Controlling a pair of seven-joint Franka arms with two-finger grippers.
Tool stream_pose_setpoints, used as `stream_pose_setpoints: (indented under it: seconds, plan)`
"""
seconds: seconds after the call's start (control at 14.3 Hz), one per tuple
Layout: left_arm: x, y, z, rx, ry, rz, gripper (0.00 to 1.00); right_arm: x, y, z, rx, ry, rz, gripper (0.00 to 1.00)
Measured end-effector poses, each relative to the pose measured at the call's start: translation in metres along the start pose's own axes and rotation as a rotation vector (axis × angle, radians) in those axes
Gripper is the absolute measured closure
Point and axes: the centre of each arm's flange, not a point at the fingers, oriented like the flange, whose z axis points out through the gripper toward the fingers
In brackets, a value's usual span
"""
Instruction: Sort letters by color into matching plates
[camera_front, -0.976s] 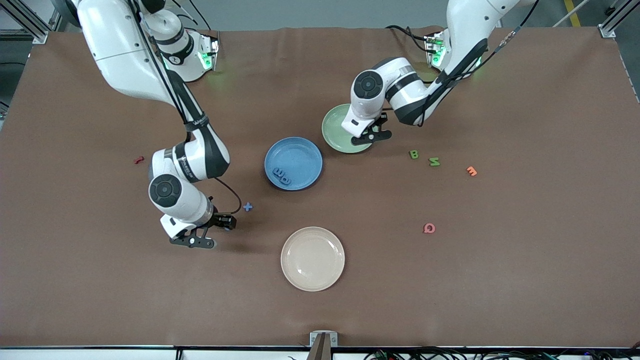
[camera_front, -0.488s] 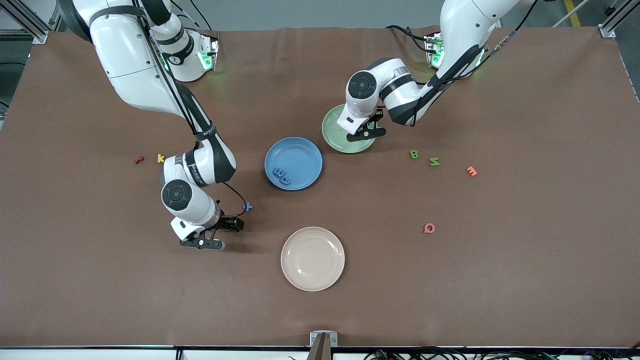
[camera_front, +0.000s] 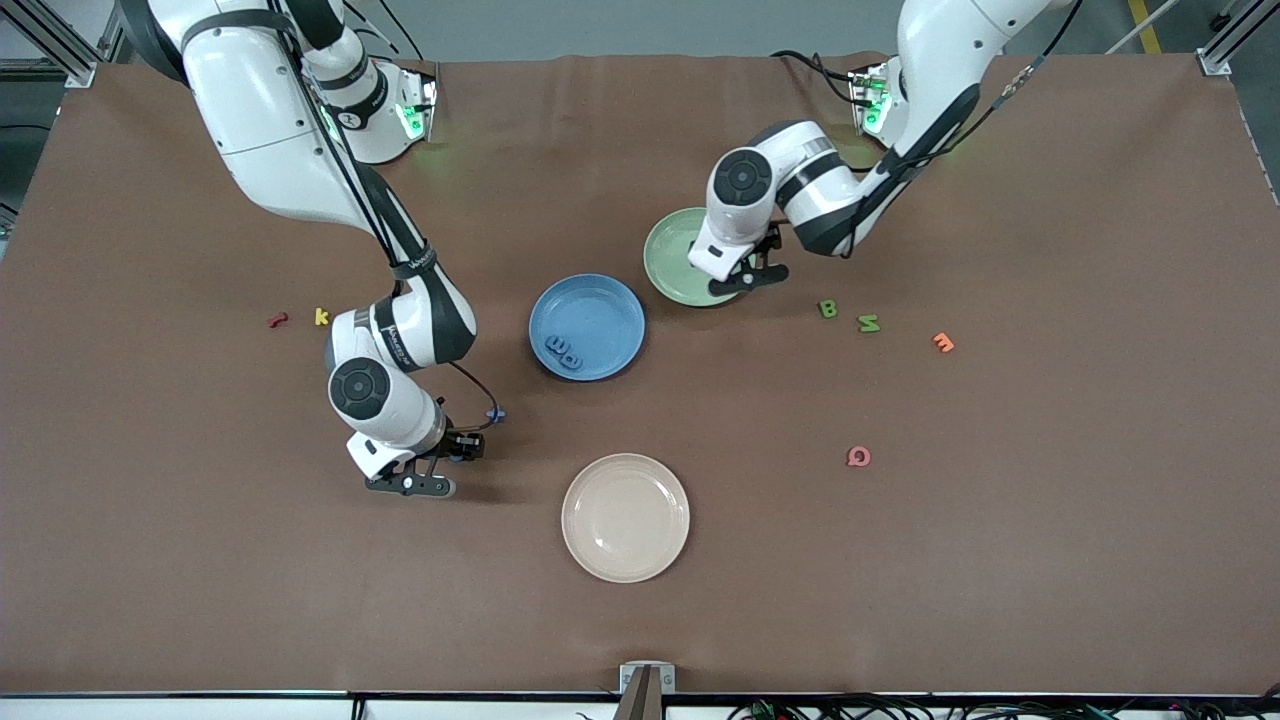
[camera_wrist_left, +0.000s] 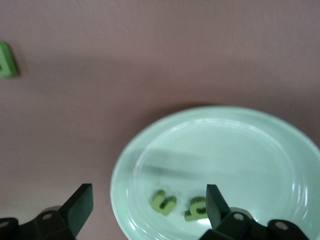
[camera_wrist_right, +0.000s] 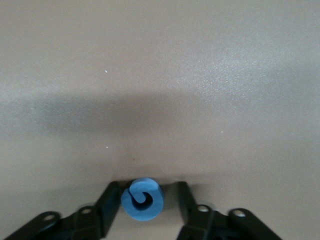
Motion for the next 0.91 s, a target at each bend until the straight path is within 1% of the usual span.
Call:
stream_pose_setpoints:
  seconds: [0.07, 0.14, 0.21, 0.35, 0.42, 0.56, 0.77, 0.91]
  plan:
    - [0.013, -0.009, -0.009, -0.011, 0.015, 0.000, 0.00, 0.000, 0.000, 0.000, 0.000, 0.000, 0.000, 0.50]
    - [0.025, -0.018, -0.018, -0.023, 0.026, -0.004, 0.00, 0.000, 0.000, -0.001, -0.001, -0.003, 0.000, 0.56]
    - [0.037, -0.027, -0.027, -0.036, 0.034, -0.015, 0.00, 0.000, 0.000, -0.002, -0.003, -0.006, 0.001, 0.65]
    - [0.059, -0.047, -0.041, -0.067, 0.039, -0.049, 0.00, 0.000, 0.000, -0.002, -0.004, -0.010, 0.001, 0.64]
    - [0.070, -0.058, -0.046, -0.080, 0.039, -0.073, 0.00, -0.002, 0.000, -0.002, -0.007, -0.022, 0.006, 0.64]
    - [0.088, -0.077, -0.051, -0.095, 0.038, -0.116, 0.00, -0.010, -0.007, -0.006, -0.023, -0.078, 0.039, 0.64]
    - [0.099, -0.094, -0.047, -0.100, 0.037, -0.148, 0.00, -0.037, -0.055, -0.034, -0.046, -0.129, 0.131, 0.64]
    - [0.100, -0.102, -0.039, -0.109, 0.063, -0.138, 0.00, -0.068, -0.099, -0.056, -0.073, -0.153, 0.171, 0.64]
